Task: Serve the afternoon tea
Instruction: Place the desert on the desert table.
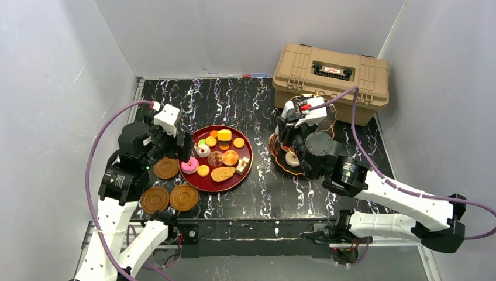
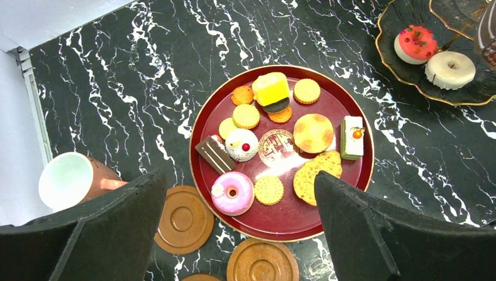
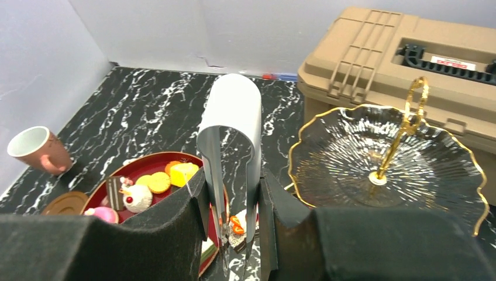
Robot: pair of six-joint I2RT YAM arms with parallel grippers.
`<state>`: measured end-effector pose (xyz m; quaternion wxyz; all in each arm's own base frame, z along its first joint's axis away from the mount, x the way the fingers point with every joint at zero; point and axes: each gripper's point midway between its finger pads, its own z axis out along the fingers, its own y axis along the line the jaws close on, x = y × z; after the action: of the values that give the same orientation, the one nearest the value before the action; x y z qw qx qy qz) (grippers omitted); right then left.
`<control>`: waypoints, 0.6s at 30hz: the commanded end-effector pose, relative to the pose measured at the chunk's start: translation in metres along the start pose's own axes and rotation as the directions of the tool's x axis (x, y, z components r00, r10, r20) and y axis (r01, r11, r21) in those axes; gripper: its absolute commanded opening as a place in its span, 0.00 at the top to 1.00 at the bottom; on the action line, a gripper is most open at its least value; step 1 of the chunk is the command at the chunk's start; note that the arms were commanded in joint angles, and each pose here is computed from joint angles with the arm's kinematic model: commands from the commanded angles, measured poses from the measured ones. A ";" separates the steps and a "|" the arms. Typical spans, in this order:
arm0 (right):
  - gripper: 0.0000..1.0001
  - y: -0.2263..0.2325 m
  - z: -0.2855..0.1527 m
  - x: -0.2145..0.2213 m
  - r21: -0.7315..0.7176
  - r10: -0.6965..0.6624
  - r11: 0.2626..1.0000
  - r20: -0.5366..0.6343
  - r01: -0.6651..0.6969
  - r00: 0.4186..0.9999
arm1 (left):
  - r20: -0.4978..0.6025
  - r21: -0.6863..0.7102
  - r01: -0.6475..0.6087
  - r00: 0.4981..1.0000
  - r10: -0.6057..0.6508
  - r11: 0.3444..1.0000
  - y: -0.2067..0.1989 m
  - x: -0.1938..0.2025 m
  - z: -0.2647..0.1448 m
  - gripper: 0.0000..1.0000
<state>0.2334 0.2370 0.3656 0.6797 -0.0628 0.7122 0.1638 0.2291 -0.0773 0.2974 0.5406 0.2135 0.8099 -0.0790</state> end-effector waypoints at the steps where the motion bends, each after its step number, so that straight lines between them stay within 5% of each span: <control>1: 0.97 -0.023 -0.005 -0.007 0.096 -0.026 0.995 0.026 0.023 0.999 | 0.028 0.009 0.002 1.000 -0.002 1.000 -0.002 -0.010 -0.007 0.06; 18: 0.90 -0.059 0.007 0.003 0.260 -0.047 0.965 0.073 0.027 0.996 | 0.028 0.005 0.014 1.000 -0.014 1.000 -0.002 -0.011 -0.008 0.05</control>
<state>0.2520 0.1948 0.3344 0.6927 -0.0344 0.7190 0.0453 0.2288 -0.0777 0.2974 0.5401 0.2089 0.8111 -0.0821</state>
